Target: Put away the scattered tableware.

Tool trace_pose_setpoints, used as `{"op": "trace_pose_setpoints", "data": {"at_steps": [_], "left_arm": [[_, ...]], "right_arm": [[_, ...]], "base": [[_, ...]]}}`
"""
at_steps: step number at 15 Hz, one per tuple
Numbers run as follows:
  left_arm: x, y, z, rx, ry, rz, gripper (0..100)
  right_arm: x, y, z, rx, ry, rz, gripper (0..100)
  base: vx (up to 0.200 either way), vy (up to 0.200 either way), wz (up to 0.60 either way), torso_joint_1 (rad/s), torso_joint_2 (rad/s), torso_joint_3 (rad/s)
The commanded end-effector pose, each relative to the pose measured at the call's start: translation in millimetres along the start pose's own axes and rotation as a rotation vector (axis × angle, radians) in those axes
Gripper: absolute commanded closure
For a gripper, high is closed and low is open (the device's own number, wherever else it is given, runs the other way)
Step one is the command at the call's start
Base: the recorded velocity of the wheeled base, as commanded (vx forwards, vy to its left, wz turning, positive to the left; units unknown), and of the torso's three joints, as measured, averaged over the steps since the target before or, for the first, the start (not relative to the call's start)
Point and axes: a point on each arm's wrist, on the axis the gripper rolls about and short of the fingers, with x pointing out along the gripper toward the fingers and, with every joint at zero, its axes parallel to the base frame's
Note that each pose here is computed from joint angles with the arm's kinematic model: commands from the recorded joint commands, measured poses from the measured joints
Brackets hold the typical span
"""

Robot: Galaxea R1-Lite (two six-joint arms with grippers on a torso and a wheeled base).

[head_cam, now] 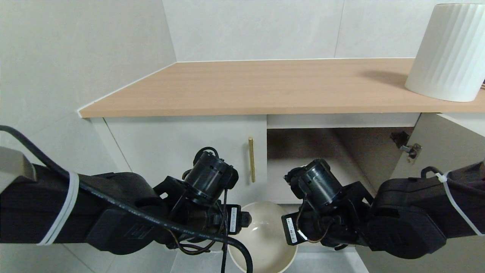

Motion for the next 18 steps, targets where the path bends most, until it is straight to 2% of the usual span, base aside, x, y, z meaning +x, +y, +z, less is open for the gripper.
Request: {"op": "trace_pose_setpoints", "data": {"at_steps": [1, 5, 7, 8, 13, 18], "left_arm": [[-3, 0.3, 1.1, -0.003, -0.009, -0.003, 0], [-4, 0.9, 2.2, -0.007, -0.024, 0.011, 0], [-4, 1.0, 2.7, -0.01, -0.032, 0.02, 0], [-5, 0.8, 3.4, -0.028, -0.036, 0.018, 0], [-14, 1.3, 6.0, -0.036, -0.056, 0.002, 0], [-14, 1.5, 5.8, -0.036, -0.056, 0.002, 0]], "right_arm": [[11, -9, -2, 0.003, 0.037, -0.035, 100], [39, -53, 2, 0.096, 0.08, -0.151, 100], [48, -80, 8, 0.16, 0.07, -0.22, 100], [54, -96, 19, 0.213, 0.025, -0.242, 100], [84, -142, 47, 0.498, -0.108, -0.29, 100], [94, -167, 68, 0.65, -0.188, -0.305, 100]], "base": [[0.0, 0.0, 0.0, 0.0, 0.0, 0.0], [0.0, 0.0, 0.0, 0.0, 0.0, 0.0], [0.0, 0.0, 0.0, 0.0, 0.0, 0.0], [0.0, 0.0, 0.0, 0.0, 0.0, 0.0], [0.0, 0.0, 0.0, 0.0, 0.0, 0.0], [0.0, 0.0, 0.0, 0.0, 0.0, 0.0]]}}
